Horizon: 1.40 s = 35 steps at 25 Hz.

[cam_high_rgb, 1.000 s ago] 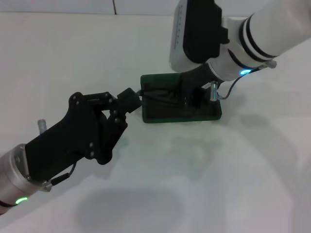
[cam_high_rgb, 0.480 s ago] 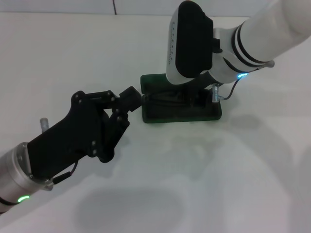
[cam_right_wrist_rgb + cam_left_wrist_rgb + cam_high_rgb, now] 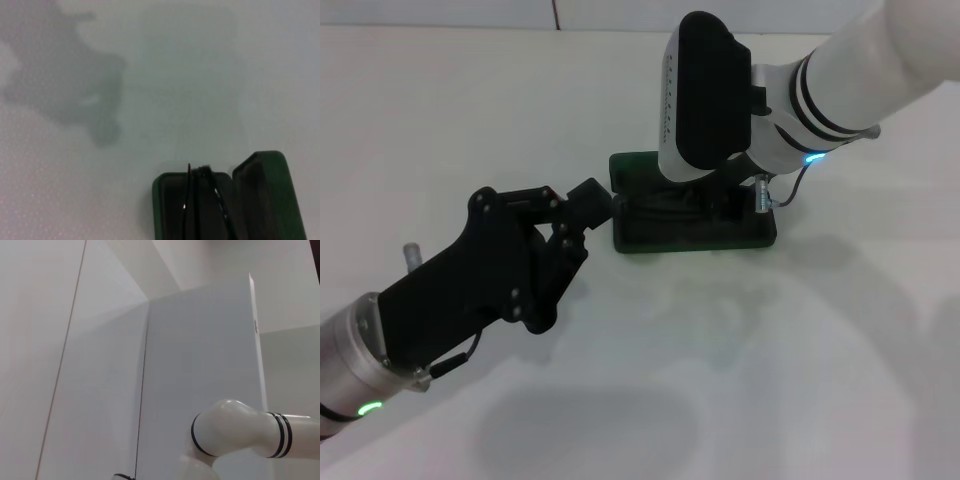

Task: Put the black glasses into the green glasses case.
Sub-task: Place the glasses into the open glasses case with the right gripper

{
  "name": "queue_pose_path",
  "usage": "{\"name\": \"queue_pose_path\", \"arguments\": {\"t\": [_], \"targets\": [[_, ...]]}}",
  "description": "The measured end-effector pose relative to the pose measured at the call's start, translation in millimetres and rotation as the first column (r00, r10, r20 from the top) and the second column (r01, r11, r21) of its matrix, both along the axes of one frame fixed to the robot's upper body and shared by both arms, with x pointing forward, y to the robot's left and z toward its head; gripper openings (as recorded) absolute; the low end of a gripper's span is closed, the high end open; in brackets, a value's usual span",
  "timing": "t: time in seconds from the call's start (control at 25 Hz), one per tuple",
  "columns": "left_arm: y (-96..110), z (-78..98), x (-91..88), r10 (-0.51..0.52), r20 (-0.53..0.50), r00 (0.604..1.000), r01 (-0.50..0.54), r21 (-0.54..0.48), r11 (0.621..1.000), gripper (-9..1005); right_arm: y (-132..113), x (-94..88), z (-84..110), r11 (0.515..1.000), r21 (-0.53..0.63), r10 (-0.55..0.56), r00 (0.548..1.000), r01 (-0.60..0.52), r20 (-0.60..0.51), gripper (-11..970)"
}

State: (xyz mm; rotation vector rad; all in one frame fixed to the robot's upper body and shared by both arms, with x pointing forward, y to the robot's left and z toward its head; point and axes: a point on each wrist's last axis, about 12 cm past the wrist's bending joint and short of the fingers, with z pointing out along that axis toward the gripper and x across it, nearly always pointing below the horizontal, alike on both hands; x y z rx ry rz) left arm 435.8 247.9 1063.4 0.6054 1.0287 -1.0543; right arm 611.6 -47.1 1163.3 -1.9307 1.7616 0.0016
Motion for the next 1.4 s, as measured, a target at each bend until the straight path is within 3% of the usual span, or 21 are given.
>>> {"name": "queue_pose_path", "arguments": {"t": [1.4], "targets": [[-0.3, 0.6, 1.1, -0.001, 0.002, 1.0, 0.001, -0.002, 1.0, 44, -6.0, -0.9, -4.7, 0.999, -0.027, -0.02, 1.0, 0.021, 0.017, 109]]}}
